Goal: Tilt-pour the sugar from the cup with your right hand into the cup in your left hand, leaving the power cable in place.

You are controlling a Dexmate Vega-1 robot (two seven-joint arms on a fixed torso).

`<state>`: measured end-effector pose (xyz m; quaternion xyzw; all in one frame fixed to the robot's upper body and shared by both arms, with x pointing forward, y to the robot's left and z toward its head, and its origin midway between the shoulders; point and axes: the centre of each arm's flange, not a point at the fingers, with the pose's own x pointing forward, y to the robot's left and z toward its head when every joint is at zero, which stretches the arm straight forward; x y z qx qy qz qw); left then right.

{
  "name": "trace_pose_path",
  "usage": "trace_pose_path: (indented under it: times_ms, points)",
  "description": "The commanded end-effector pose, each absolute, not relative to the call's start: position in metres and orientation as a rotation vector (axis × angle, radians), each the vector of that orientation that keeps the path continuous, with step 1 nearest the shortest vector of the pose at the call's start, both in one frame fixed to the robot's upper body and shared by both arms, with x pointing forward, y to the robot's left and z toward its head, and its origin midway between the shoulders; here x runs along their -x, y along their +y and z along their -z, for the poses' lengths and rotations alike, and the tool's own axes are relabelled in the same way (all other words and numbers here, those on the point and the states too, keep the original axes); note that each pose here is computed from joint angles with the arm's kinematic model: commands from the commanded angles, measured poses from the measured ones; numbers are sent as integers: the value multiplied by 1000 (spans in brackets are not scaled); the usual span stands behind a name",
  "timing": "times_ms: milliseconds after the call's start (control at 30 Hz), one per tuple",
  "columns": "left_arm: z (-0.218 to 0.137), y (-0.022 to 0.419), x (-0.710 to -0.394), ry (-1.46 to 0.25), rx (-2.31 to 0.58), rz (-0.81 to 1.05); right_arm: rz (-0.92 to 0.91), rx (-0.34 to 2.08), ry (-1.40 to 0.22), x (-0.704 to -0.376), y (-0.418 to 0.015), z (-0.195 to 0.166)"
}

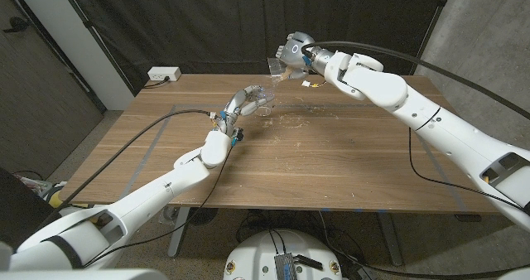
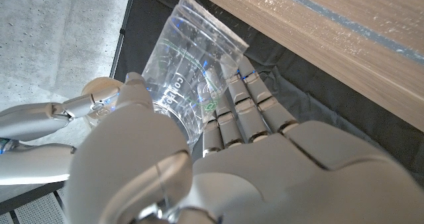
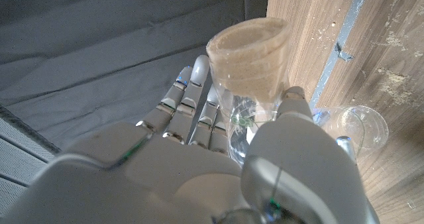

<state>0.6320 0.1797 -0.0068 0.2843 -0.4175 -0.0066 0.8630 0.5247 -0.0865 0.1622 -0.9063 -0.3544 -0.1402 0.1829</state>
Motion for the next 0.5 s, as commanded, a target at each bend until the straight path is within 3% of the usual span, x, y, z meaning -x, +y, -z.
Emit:
trace_pose_path:
  times_ms: [33, 500]
  points:
    - [6, 175, -636, -886, -596, 27, 408, 2589, -1007, -524, -85, -163]
    - [5, 177, -638, -874, -603, 24, 424, 2651, -1010, -530, -84, -161]
